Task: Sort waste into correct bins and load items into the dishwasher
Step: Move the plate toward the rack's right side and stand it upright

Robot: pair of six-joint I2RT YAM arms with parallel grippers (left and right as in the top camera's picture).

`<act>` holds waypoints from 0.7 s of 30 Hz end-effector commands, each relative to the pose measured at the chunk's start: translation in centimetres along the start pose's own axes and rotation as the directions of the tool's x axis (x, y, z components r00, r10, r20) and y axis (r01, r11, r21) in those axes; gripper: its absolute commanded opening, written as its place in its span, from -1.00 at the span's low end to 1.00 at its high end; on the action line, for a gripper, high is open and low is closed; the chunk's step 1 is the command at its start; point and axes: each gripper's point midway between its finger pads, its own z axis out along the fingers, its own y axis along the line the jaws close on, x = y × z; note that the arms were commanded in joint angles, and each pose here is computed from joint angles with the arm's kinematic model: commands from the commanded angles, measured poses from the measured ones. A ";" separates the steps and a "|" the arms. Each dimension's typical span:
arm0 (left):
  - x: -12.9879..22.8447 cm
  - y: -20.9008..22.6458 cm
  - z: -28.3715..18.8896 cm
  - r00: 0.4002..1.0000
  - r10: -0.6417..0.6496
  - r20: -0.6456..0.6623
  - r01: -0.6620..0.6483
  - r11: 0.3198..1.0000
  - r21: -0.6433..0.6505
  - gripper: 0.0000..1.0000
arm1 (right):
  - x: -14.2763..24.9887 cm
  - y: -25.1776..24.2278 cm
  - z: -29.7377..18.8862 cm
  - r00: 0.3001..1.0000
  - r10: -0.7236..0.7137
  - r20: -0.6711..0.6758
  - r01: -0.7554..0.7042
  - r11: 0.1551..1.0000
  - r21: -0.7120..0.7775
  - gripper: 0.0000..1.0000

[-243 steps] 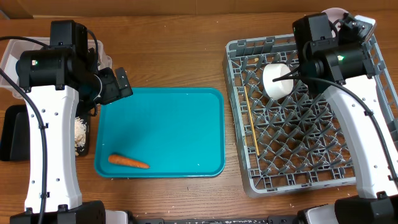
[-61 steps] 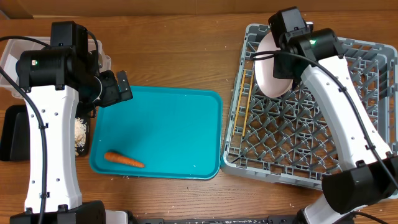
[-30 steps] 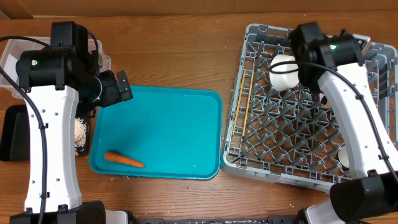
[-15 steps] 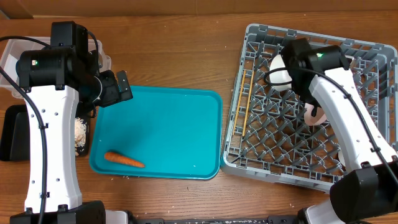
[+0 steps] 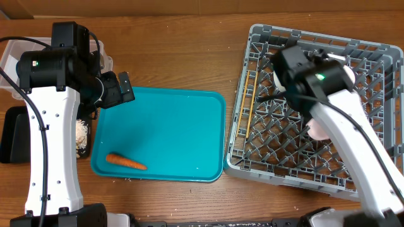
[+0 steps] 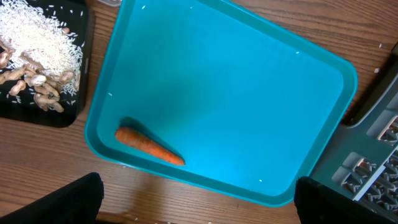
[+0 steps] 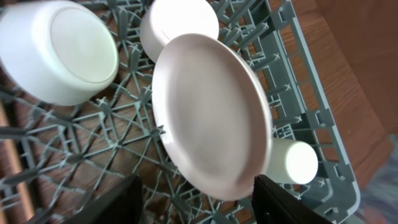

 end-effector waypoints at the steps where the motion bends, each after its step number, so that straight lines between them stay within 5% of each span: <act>1: 0.1 0.0 0.2 1.000 0.012 -0.011 -0.012 1.000 0.001 1.00 | 0.4 -0.4 -1.3 0.998 0.046 -0.031 -0.049 0.995 -0.081 0.16; 7: 0.1 0.0 0.2 1.000 0.013 -0.011 -0.013 1.000 -0.001 0.99 | 3.9 3.6 -1.7 0.967 -0.134 -0.218 0.058 0.945 -0.323 0.06; 12: 0.1 0.0 0.3 1.000 0.012 -0.012 -0.012 1.000 0.000 1.00 | 7.2 8.0 -3.3 0.898 -0.355 -0.261 0.140 0.791 -0.595 0.01; 21: 0.1 -0.1 0.3 1.000 0.014 -0.012 -0.014 1.000 0.001 0.99 | 16.0 9.3 -0.5 0.745 -0.479 -0.464 0.084 0.757 -0.647 -0.16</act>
